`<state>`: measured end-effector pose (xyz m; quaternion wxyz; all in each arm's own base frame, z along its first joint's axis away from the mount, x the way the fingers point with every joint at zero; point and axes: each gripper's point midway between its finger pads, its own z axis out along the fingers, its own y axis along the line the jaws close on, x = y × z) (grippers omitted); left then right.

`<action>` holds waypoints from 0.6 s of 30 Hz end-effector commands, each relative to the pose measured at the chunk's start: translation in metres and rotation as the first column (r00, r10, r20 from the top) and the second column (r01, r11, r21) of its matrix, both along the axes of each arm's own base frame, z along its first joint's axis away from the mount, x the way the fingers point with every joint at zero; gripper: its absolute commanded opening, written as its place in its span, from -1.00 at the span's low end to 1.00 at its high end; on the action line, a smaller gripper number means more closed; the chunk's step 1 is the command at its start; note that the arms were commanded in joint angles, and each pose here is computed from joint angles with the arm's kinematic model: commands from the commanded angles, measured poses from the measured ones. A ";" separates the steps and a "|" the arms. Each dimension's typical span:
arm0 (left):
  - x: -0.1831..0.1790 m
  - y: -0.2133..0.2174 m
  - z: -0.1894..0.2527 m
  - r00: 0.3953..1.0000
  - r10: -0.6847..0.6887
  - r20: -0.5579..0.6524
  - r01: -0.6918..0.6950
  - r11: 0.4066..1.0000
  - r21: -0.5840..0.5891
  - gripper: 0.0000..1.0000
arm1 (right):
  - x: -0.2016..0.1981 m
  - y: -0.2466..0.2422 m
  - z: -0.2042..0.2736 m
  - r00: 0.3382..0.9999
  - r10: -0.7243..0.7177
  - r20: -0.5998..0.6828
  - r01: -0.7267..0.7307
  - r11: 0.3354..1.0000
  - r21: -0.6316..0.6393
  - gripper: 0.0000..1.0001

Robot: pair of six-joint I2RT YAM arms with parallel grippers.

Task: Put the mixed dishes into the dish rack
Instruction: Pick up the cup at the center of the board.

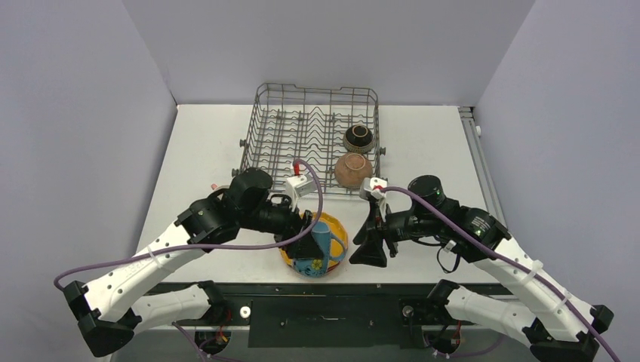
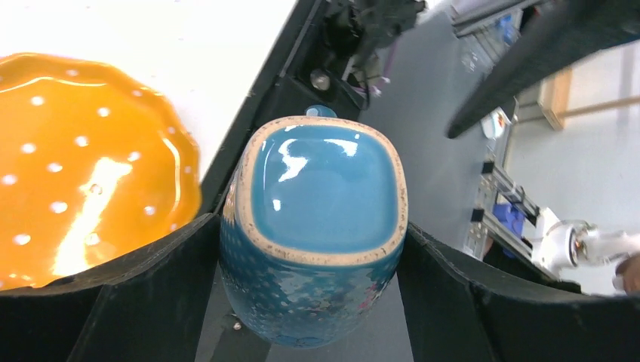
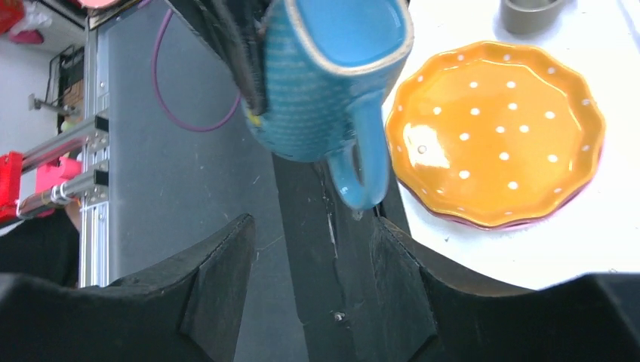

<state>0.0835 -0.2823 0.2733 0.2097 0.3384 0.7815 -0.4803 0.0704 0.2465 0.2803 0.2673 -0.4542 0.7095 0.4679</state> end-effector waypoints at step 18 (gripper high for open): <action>0.196 0.030 0.022 0.767 0.513 0.385 -0.587 0.804 0.099 -1.00 | 0.051 -0.022 0.021 0.929 -0.367 0.055 0.356 0.924 0.141 0.04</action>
